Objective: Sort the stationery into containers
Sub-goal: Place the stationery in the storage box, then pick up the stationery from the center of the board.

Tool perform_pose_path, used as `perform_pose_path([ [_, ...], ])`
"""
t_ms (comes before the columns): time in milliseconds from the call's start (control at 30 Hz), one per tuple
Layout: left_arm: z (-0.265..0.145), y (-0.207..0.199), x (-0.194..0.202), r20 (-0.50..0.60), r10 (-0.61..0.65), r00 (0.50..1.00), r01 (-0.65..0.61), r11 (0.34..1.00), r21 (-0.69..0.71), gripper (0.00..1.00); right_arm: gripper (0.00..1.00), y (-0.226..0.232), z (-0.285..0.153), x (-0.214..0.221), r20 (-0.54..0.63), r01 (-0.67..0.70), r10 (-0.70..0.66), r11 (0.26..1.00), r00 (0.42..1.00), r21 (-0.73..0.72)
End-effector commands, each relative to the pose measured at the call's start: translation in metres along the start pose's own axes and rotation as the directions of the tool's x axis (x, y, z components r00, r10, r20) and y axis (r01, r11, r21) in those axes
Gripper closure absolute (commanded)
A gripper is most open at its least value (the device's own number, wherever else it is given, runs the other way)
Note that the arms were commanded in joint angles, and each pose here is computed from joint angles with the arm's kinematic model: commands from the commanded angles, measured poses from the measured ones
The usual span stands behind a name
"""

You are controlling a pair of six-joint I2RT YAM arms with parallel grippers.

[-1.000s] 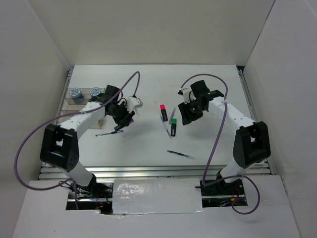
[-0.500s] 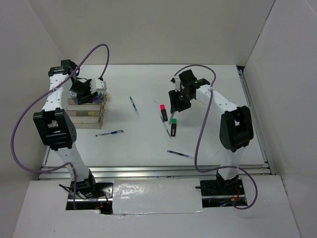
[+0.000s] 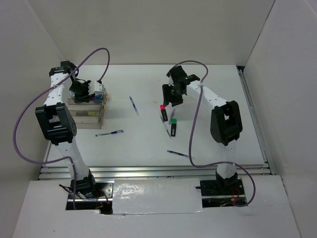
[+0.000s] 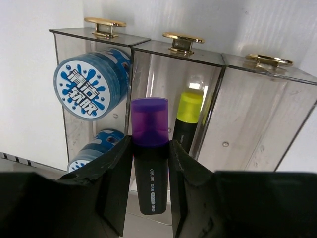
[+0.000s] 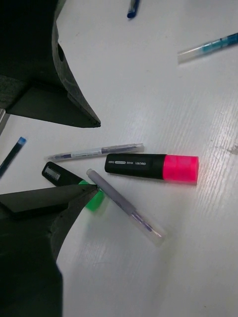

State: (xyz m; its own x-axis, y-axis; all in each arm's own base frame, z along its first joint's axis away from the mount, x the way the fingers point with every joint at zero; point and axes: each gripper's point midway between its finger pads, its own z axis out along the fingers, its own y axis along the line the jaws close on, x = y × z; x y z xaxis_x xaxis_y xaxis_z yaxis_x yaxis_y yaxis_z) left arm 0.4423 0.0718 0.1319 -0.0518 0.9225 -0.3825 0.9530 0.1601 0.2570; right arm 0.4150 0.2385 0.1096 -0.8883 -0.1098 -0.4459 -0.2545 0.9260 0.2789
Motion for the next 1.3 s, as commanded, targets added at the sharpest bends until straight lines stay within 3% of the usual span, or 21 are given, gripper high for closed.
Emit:
perform_pose_path([
  [0, 0.017, 0.004, 0.013, -0.009, 0.005, 1.0, -0.004, 1.0, 0.019, 0.61, 0.43, 0.004, 0.006, -0.015, 0.037, -0.027, 0.027, 0.999, 0.999, 0.024],
  [267, 0.025, 0.006, 0.022, -0.005, -0.008, 1.0, 0.008, 1.0, 0.009, 0.43, 0.36, 0.006, 0.023, -0.013, 0.001, -0.032, 0.032, 0.999, 0.999, 0.012],
  [333, 0.025, 0.01, 0.024, -0.003, -0.015, 1.0, 0.015, 1.0, -0.005, 0.3, 0.36, 0.006, 0.026, -0.016, 0.0, -0.035, 0.035, 0.999, 0.999, 0.011],
  [467, 0.016, 0.019, 0.017, 0.032, -0.044, 0.999, 0.046, 0.997, -0.057, 0.27, 0.36, 0.008, 0.034, -0.018, -0.004, -0.034, 0.034, 0.999, 0.999, 0.02],
  [600, -0.023, 0.05, -0.016, 0.145, -0.061, 0.988, 0.093, 0.969, -0.23, 0.29, 0.4, 0.009, 0.047, -0.017, -0.004, -0.026, 0.027, 0.997, 1.0, 0.074],
  [633, -0.029, 0.052, -0.026, 0.201, -0.125, 0.972, 0.173, 0.953, -0.247, 0.29, 0.41, 0.008, 0.049, -0.017, -0.003, -0.024, 0.024, 0.996, 1.0, 0.087],
  [833, -0.101, 0.068, -0.076, 0.352, -0.221, 0.909, 0.367, 0.825, -0.429, 0.34, 0.44, -0.001, 0.076, -0.002, -0.05, -0.011, 0.018, 0.988, 0.999, 0.154],
  [933, -0.115, 0.058, -0.09, 0.43, -0.253, 0.866, 0.444, 0.786, -0.431, 0.34, 0.44, -0.008, 0.087, 0.003, -0.066, -0.007, 0.02, 0.982, 0.998, 0.188],
  [967, -0.132, 0.054, -0.1, 0.452, -0.229, 0.862, 0.443, 0.773, -0.454, 0.32, 0.44, -0.01, 0.089, 0.004, -0.071, -0.002, 0.016, 0.981, 0.997, 0.195],
  [1000, -0.13, 0.052, -0.1, 0.488, -0.255, 0.835, 0.49, 0.747, -0.449, 0.2, 0.44, -0.013, 0.093, 0.008, -0.08, 0.0, 0.017, 0.978, 0.997, 0.208],
  [1067, -0.139, 0.037, -0.105, 0.519, -0.262, 0.814, 0.523, 0.718, -0.459, 0.09, 0.44, -0.013, 0.096, 0.01, -0.09, 0.006, 0.014, 0.976, 0.996, 0.219],
  [1133, -0.151, 0.028, -0.116, 0.573, -0.272, 0.773, 0.569, 0.697, -0.437, 0.06, 0.46, -0.015, 0.099, 0.014, -0.094, 0.016, 0.006, 0.971, 0.996, 0.237],
  [1267, -0.148, 0.002, -0.127, 0.619, -0.342, 0.707, 0.631, 0.701, -0.333, 0.09, 0.6, -0.015, 0.102, 0.013, -0.095, 0.03, -0.006, 0.969, 0.995, 0.245],
])
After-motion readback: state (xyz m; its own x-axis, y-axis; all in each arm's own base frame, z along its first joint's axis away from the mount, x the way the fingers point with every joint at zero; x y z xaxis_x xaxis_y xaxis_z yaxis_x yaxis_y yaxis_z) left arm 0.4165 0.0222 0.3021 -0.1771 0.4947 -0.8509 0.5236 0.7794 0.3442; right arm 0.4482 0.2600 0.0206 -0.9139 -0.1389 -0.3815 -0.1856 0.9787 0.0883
